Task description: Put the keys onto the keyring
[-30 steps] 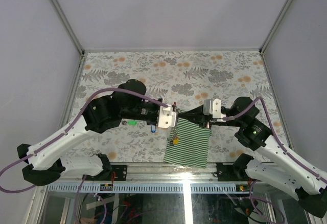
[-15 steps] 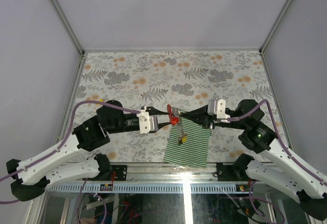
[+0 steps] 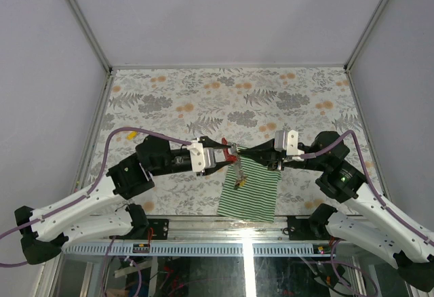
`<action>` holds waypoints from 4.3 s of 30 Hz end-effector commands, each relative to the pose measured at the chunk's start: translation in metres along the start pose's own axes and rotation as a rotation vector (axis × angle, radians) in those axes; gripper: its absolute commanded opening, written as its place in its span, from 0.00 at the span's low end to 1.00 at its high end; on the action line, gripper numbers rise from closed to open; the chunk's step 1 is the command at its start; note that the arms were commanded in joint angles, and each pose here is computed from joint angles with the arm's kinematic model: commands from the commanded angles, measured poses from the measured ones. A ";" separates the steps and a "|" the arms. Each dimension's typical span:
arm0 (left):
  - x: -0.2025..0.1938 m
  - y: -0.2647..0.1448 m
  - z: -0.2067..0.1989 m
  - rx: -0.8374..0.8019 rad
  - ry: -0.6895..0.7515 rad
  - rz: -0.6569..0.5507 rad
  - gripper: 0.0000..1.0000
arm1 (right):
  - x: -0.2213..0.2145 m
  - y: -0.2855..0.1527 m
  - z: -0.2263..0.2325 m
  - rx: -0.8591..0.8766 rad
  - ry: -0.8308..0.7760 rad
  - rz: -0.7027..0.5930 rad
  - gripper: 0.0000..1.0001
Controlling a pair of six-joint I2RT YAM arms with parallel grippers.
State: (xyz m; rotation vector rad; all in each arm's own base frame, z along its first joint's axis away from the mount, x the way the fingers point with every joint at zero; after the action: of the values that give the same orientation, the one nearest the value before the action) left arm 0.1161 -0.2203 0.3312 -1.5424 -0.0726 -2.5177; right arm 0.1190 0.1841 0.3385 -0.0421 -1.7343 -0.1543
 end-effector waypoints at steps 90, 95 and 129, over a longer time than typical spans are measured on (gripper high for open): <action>0.036 -0.014 0.008 0.058 -0.053 -0.122 0.00 | 0.032 -0.001 -0.004 -0.041 -0.086 -0.130 0.00; 0.038 -0.015 0.010 0.062 -0.045 -0.120 0.00 | 0.028 -0.001 -0.003 -0.034 -0.079 -0.122 0.00; 0.016 -0.017 0.000 0.153 -0.143 -0.145 0.32 | 0.032 -0.002 0.000 -0.073 0.012 -0.239 0.00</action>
State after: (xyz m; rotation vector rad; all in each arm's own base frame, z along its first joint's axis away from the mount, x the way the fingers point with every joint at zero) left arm 0.1043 -0.2067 0.3413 -1.6958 -0.2800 -2.4558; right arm 0.1185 0.1868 0.3478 0.0597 -1.6675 -0.3153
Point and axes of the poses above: each gripper's point midway between its finger pads, its own y axis out along the fingers, its own z axis along the line the jaws close on, x = y × z, the point moved 9 cm from there along -y, back along the fingers, and after that the axes turned 7 degrees about y, right-handed, at the moved point
